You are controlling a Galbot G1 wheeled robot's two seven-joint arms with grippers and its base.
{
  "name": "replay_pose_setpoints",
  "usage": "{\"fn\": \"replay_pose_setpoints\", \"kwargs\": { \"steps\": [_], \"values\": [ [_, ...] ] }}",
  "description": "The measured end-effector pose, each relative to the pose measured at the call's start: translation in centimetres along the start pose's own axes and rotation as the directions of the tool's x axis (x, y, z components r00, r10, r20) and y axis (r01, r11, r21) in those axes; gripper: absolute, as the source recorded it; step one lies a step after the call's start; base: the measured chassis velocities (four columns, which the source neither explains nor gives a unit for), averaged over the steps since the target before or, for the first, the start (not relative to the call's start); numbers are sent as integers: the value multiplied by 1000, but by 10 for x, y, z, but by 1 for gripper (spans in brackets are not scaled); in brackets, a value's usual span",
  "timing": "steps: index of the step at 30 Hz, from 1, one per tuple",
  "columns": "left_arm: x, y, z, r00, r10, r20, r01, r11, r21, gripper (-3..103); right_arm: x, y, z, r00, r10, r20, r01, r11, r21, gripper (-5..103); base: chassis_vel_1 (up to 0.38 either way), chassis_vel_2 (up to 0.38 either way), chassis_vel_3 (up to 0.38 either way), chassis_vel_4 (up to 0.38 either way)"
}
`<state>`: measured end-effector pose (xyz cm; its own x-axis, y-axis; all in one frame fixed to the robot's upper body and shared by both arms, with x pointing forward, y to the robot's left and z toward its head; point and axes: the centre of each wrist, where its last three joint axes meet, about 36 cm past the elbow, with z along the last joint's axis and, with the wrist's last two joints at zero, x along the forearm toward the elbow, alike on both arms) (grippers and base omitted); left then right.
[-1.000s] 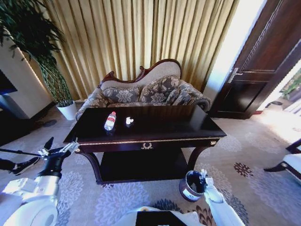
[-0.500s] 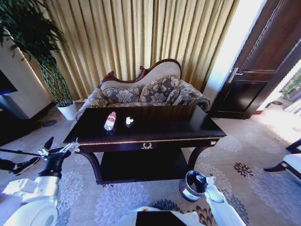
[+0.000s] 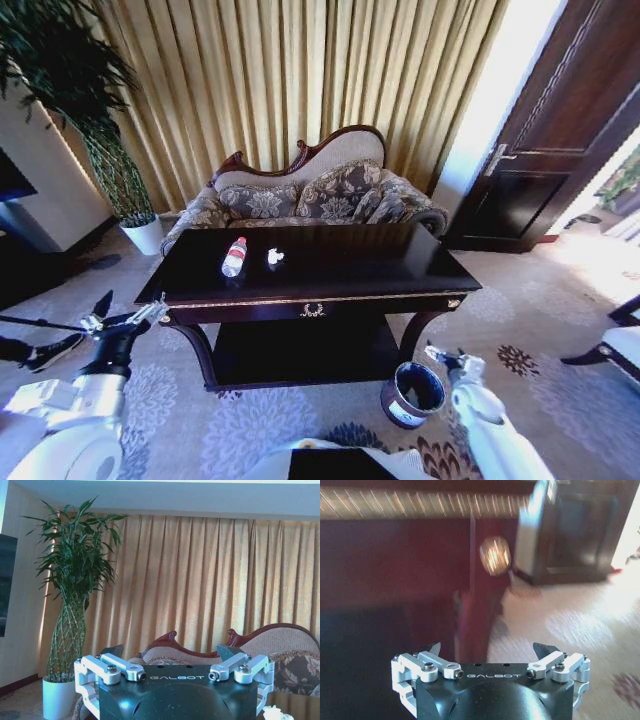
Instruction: Move to the front of the table and place the trash on the table into the trash bin.
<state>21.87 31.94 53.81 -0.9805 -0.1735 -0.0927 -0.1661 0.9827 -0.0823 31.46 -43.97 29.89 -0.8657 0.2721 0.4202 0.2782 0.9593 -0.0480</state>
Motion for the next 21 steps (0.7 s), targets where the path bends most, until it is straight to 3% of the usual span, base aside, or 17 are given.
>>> {"fn": "replay_pose_setpoints", "kwargs": {
  "steps": [3,5,7,10,12,14,18,21],
  "values": [
    [-1,-1,0,1000,2,-2,-2,1000,4,100,17,1,-11,998,-47,51,47,999,1,100,0,0,0,0],
    [-1,-1,0,1000,5,-10,-5,1000,13,100,48,15,-34,981,-135,140,136,991,2,100,0,0,0,0],
    [-1,-1,0,1000,5,-12,-5,1000,15,100,54,21,-41,974,-158,163,160,987,2,100,0,0,0,0],
    [-2,-1,-1,1000,7,-18,-7,1000,12,100,94,61,-83,911,-289,295,300,954,6,100,0,0,0,0],
    [-2,-1,-1,1000,7,-18,-7,1000,12,100,94,61,-83,911,-289,295,300,954,6,100,0,0,0,0],
    [-1,-1,-1,1000,4,-25,-4,1000,11,100,119,90,-104,862,-366,350,386,922,14,100,0,0,0,0],
    [-1,-1,0,1000,4,-29,-4,1000,8,100,134,107,-122,830,-411,377,428,903,43,100,0,0,0,0],
    [-2,-1,-1,999,4,-38,-4,1000,5,100,136,110,-127,824,-412,388,415,906,81,100,0,0,0,0]
  ]
}}
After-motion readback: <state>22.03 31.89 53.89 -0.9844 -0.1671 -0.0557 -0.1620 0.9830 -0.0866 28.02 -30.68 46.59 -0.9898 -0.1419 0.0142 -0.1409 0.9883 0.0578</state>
